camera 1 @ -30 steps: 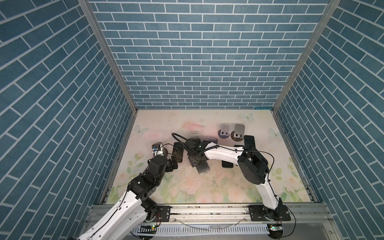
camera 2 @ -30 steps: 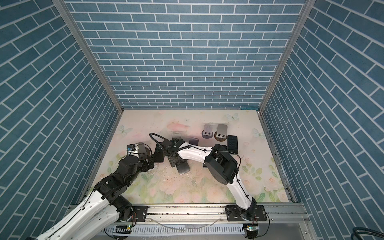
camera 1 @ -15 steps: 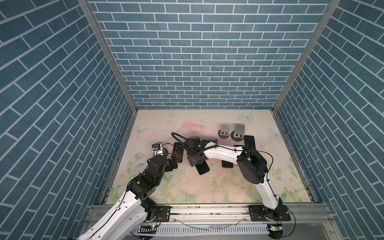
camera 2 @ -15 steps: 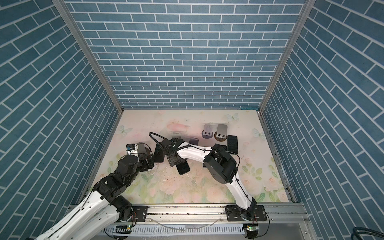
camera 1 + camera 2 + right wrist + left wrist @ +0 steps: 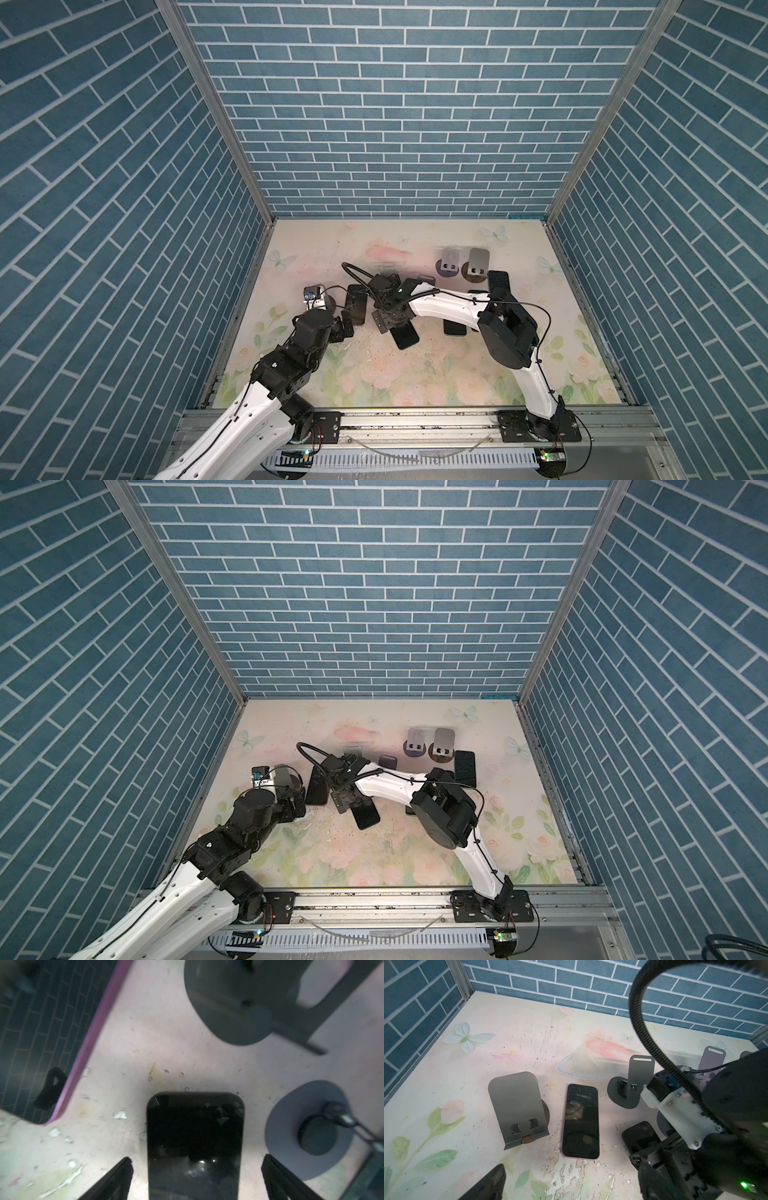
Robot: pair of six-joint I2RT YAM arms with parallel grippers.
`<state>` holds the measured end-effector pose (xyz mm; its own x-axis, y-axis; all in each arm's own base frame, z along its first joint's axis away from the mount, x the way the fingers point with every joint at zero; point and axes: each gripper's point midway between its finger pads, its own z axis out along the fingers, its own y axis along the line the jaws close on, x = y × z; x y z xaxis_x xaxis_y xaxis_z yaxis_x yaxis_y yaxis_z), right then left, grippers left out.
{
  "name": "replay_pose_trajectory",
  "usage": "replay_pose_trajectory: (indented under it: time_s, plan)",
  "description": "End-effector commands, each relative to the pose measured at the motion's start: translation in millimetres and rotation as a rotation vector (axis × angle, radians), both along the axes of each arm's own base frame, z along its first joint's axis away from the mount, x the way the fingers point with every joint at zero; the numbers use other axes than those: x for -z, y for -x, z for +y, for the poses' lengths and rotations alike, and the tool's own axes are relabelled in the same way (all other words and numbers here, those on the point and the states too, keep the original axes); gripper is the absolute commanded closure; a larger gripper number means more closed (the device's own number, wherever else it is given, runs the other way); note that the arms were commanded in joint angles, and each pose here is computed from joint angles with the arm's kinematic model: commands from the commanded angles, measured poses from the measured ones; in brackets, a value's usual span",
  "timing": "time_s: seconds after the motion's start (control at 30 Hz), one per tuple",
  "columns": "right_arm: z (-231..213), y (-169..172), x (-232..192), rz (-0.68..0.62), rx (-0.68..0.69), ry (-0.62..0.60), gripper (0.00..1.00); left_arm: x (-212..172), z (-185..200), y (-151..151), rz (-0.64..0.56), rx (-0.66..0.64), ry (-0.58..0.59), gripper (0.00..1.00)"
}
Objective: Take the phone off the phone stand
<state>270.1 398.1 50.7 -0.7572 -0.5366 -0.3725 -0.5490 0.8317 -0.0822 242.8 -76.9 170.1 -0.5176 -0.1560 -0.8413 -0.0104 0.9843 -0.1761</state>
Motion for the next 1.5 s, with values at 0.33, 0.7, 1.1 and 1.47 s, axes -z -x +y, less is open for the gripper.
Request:
replay_pose_trajectory:
  time_s: [0.33, 0.7, 1.1, 1.47]
  plan:
    - [-35, -32, -157, -0.375, 0.003, -0.208, 0.01, -40, 15, -6, -0.092, -0.037, -0.105, 0.0]
    - [-174, -49, -207, -0.564, 0.264, -0.219, 0.01, -67, 59, -10, -0.165, -0.261, -0.253, 0.0]
    - [-340, -81, -160, -0.642, 0.643, -0.073, 0.01, -76, 109, -5, -0.329, -0.5, -0.463, 0.0]
    - [-406, -115, -94, -0.682, 0.688, 0.028, 0.01, -24, 111, -42, -0.237, -0.381, -0.394, 0.0]
